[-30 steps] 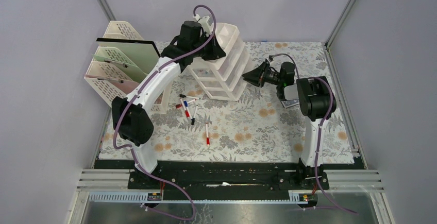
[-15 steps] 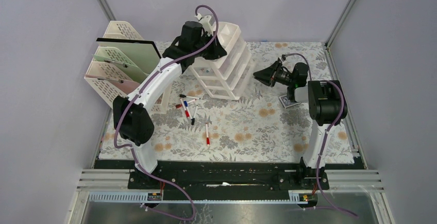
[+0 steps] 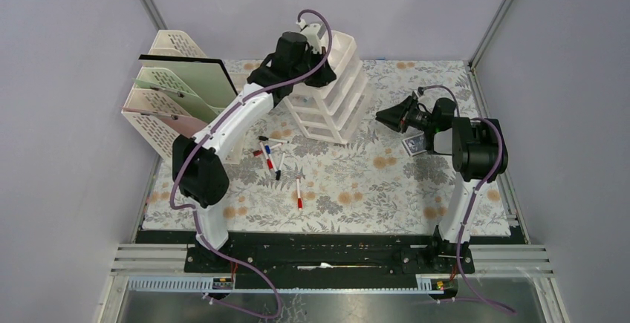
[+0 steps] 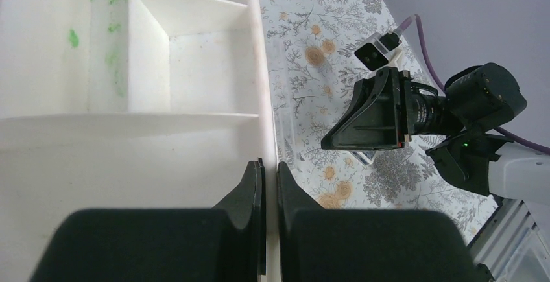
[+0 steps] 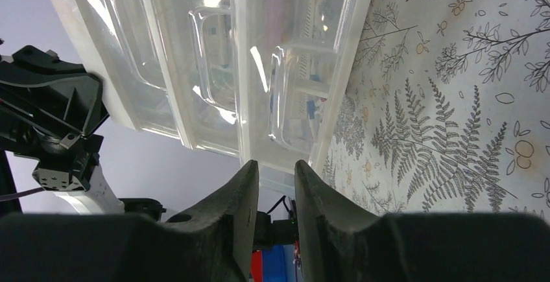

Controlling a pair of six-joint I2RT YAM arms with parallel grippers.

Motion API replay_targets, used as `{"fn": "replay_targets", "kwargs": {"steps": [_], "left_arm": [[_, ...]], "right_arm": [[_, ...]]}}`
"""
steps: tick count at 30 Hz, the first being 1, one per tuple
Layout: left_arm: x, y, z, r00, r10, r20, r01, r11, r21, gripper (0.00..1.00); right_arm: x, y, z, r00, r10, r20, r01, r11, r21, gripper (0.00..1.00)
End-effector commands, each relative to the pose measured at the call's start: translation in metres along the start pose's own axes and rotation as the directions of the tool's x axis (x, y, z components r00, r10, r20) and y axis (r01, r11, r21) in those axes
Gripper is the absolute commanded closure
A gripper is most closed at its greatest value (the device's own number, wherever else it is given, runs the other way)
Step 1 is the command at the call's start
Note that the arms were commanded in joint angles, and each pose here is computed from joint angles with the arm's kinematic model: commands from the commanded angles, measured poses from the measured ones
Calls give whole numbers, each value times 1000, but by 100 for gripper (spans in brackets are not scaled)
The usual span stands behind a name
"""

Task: Organize the desk
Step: Open the drawer in the storage box.

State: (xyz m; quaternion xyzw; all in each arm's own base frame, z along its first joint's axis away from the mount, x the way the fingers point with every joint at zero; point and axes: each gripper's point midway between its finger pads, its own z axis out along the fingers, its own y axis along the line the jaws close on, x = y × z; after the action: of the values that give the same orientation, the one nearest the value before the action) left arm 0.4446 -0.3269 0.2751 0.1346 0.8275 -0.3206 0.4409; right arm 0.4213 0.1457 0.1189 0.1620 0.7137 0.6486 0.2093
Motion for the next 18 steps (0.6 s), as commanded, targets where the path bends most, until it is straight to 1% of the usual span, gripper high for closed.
{"fn": "replay_targets", "kwargs": {"steps": [1, 6, 8, 9, 10, 12, 15, 18], "left_arm": [[117, 45, 48, 959, -84, -272, 58, 993, -104, 100], [132, 49, 52, 951, -82, -300, 49, 992, -116, 100], [135, 48, 52, 947, -89, -308, 58, 992, -110, 100], [136, 46, 52, 946, -93, -312, 63, 993, -105, 100], [136, 45, 52, 945, -97, -312, 68, 993, -101, 100], [134, 43, 52, 946, -101, -308, 76, 993, -94, 100], [129, 40, 53, 950, -104, -295, 82, 993, -85, 100], [128, 39, 53, 950, -108, -293, 88, 993, -82, 100]], "right_arm": [[4, 6, 1, 996, -86, -36, 85, 996, -21, 65], [5, 15, -1, 986, -159, -53, 158, 987, -36, 63], [4, 13, -1, 982, -177, -57, 177, 984, -10, 56], [4, 12, 0, 981, -189, -55, 189, 982, 2, 49], [4, 14, 1, 978, -200, -55, 201, 980, 2, 45], [6, 19, 5, 977, -204, -62, 204, 979, -12, 38], [6, 28, 16, 977, -199, -76, 194, 979, -57, 35], [3, 36, 27, 978, -194, -80, 187, 978, -92, 36]]}}
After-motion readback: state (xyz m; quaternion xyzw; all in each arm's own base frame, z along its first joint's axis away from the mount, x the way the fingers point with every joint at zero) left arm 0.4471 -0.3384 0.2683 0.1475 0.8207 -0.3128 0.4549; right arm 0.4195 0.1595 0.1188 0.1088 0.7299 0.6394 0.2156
